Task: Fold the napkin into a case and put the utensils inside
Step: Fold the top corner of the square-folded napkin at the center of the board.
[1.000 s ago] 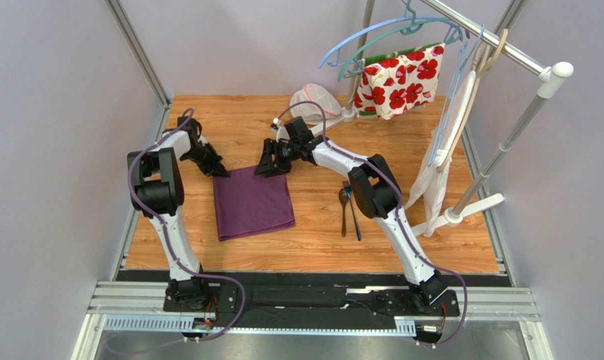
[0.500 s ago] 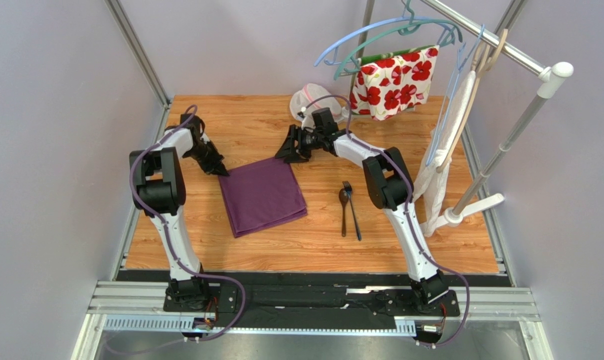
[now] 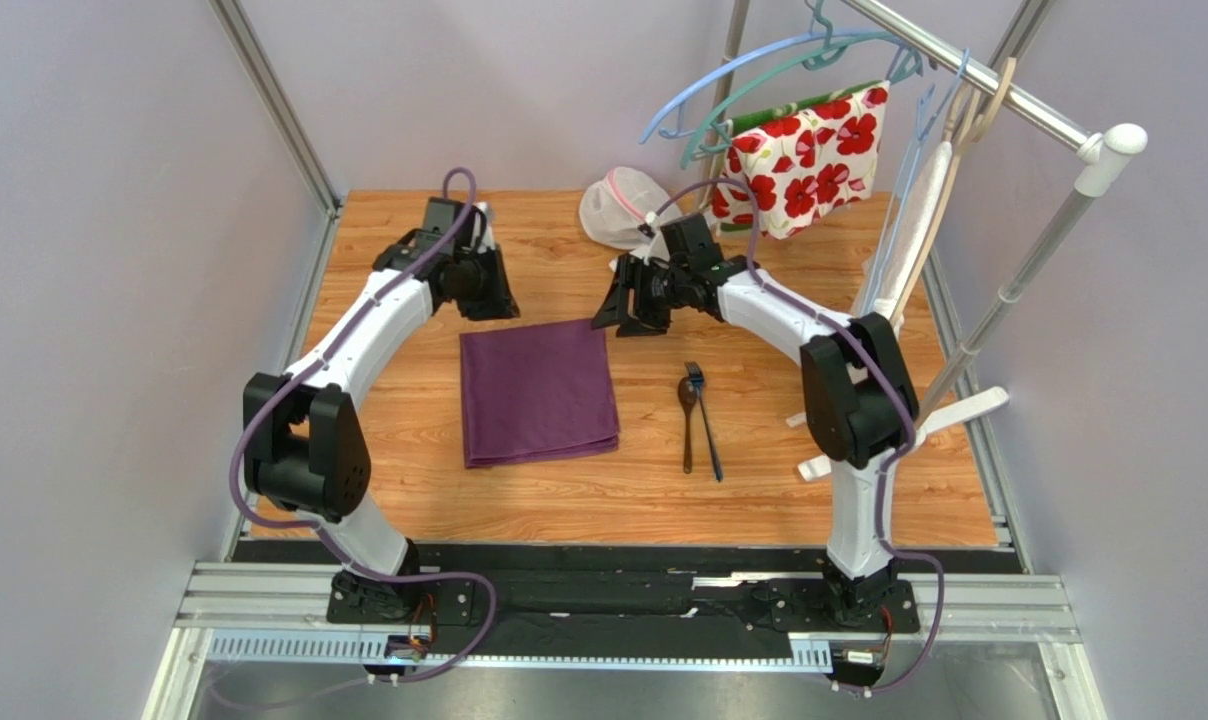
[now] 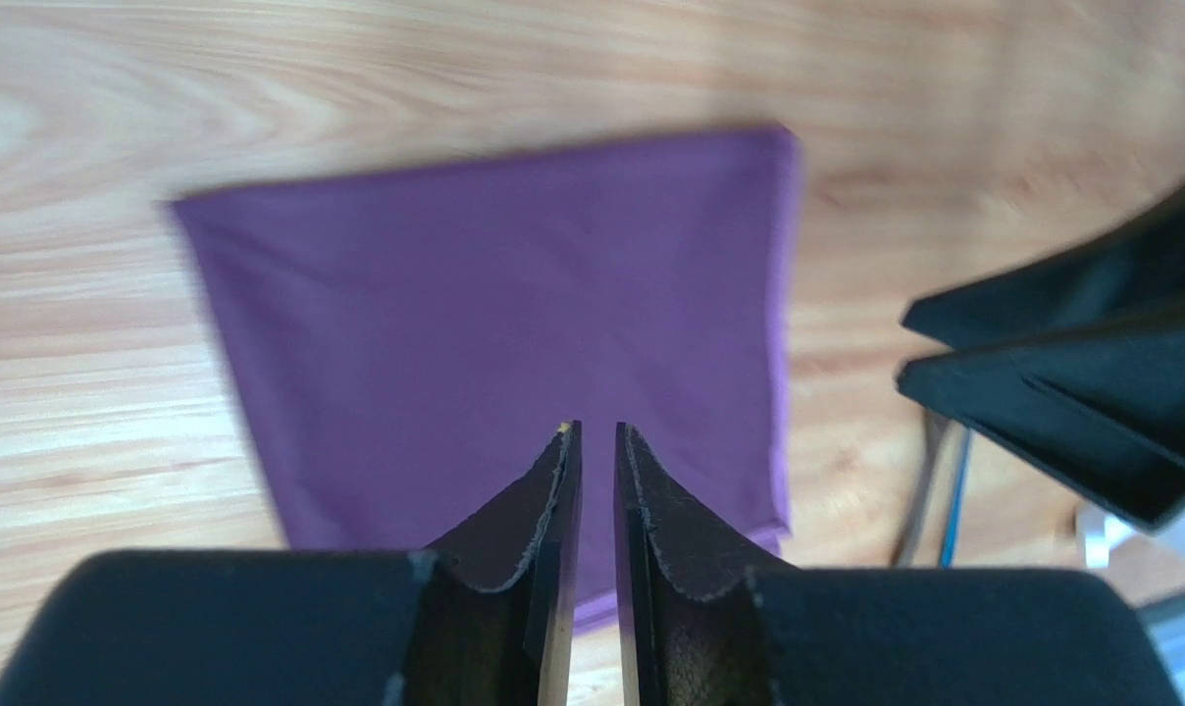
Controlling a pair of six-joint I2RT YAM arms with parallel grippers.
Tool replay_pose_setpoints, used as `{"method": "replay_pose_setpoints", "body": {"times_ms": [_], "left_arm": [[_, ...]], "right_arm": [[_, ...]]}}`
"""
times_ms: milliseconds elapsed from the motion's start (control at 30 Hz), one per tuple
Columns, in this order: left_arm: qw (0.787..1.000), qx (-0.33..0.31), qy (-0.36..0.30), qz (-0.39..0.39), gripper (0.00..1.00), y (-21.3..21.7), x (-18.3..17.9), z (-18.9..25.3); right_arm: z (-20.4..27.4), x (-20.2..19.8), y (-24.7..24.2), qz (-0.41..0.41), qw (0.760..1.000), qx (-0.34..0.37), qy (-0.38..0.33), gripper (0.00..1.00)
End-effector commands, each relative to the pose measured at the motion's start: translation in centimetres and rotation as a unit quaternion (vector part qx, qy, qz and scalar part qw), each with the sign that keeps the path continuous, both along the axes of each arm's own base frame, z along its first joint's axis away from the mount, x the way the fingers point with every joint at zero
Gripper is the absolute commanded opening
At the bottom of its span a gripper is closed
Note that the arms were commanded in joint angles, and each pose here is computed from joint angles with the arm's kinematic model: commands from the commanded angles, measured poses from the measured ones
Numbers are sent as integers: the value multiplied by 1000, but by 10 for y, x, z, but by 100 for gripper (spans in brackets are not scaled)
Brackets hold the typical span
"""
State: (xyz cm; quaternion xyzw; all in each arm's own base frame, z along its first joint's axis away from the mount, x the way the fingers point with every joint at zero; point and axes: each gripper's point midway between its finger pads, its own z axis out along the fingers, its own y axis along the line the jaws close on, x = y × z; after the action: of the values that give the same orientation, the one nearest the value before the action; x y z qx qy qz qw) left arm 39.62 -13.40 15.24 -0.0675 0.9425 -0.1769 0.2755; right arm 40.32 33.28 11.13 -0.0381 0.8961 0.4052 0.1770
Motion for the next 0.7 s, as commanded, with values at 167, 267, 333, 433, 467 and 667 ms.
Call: {"method": "replay_pose_setpoints", "body": {"times_ms": [167,267,333,433,467,667], "left_arm": [[984,6,-62,-164,19,-106,-53,-2],[979,6,-42,-199,16,-139,-67,-14],[976,21,-26,-216,15,-161,-75,-23],[974,39,5,-222,14,-185,-86,-39],[976,43,18,-213,14,-190,-89,-44],[973,86,61,-205,15,-201,-108,-75]], "right_arm": [[-15,-72,-60,-54,994,-88,24,52],[-18,-93,-79,-60,992,-107,16,52],[-20,-108,-89,-63,992,-111,16,52],[-25,-126,-97,-61,992,-111,23,51],[-19,-128,-98,-63,992,-106,14,51],[-25,-142,-100,-51,994,-96,21,51]]}}
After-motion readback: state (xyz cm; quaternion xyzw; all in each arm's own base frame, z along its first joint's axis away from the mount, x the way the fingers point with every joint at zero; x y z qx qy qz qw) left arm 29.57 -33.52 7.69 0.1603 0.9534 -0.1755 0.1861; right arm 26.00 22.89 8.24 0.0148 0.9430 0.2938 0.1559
